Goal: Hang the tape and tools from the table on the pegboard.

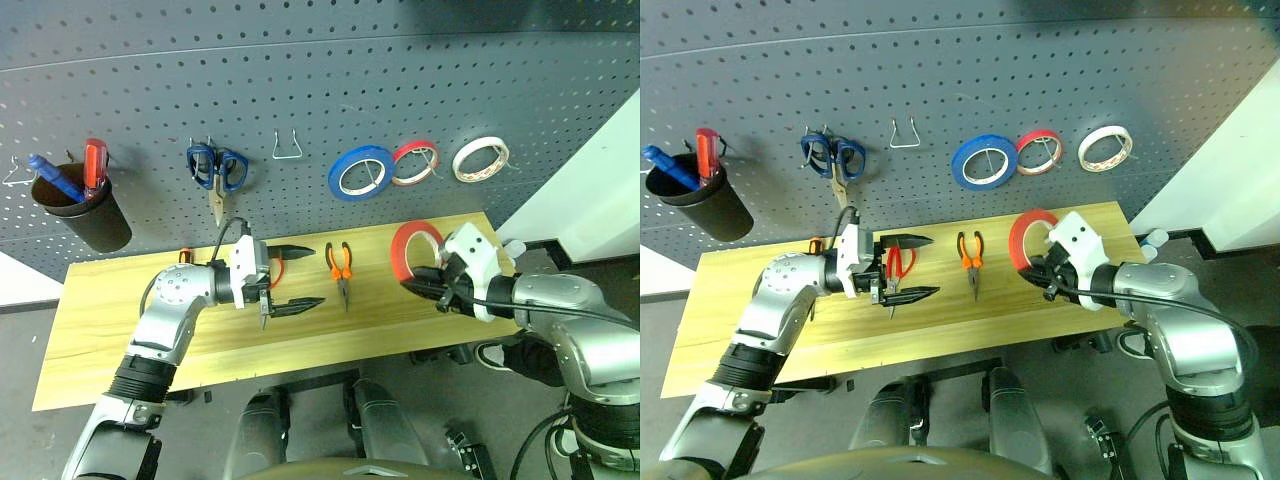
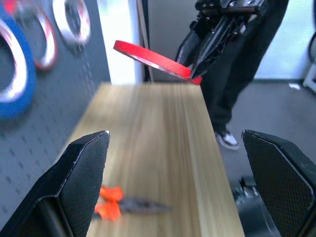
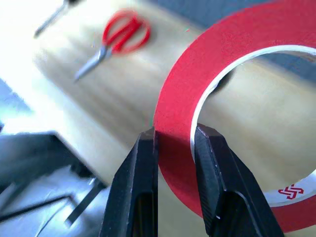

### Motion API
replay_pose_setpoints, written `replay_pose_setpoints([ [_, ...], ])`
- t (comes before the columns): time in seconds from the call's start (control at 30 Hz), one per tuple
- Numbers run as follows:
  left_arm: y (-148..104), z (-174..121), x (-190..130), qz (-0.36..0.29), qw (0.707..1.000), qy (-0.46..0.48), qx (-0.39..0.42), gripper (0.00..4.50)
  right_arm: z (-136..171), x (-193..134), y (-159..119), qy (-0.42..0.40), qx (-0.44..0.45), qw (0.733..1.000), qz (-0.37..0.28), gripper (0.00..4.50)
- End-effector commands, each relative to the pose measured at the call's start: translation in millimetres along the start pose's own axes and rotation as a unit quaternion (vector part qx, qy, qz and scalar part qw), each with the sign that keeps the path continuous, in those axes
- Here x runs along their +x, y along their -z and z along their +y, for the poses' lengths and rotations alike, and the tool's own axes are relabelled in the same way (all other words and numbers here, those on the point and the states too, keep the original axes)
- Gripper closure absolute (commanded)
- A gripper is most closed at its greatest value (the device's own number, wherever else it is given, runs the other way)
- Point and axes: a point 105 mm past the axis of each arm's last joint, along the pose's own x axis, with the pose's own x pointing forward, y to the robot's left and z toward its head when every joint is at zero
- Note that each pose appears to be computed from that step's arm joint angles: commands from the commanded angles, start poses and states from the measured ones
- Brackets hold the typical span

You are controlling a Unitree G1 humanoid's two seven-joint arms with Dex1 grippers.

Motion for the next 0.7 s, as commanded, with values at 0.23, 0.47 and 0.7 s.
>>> replay_pose_setpoints([
  [0.23,-39,14,-12,-0.077,0.993,-0.058,0.069,0.0,-4,-31,-58,0.027,-0.12,0.979,-0.163,3.83],
  [0.47,-48,27,-7,-0.088,0.987,-0.092,0.098,0.0,-37,-4,-44,0.078,-0.158,0.979,-0.104,3.83],
  [0.7,-52,38,-5,-0.089,0.983,-0.115,0.116,0.0,-60,29,-30,0.098,-0.165,0.978,-0.078,3.83],
])
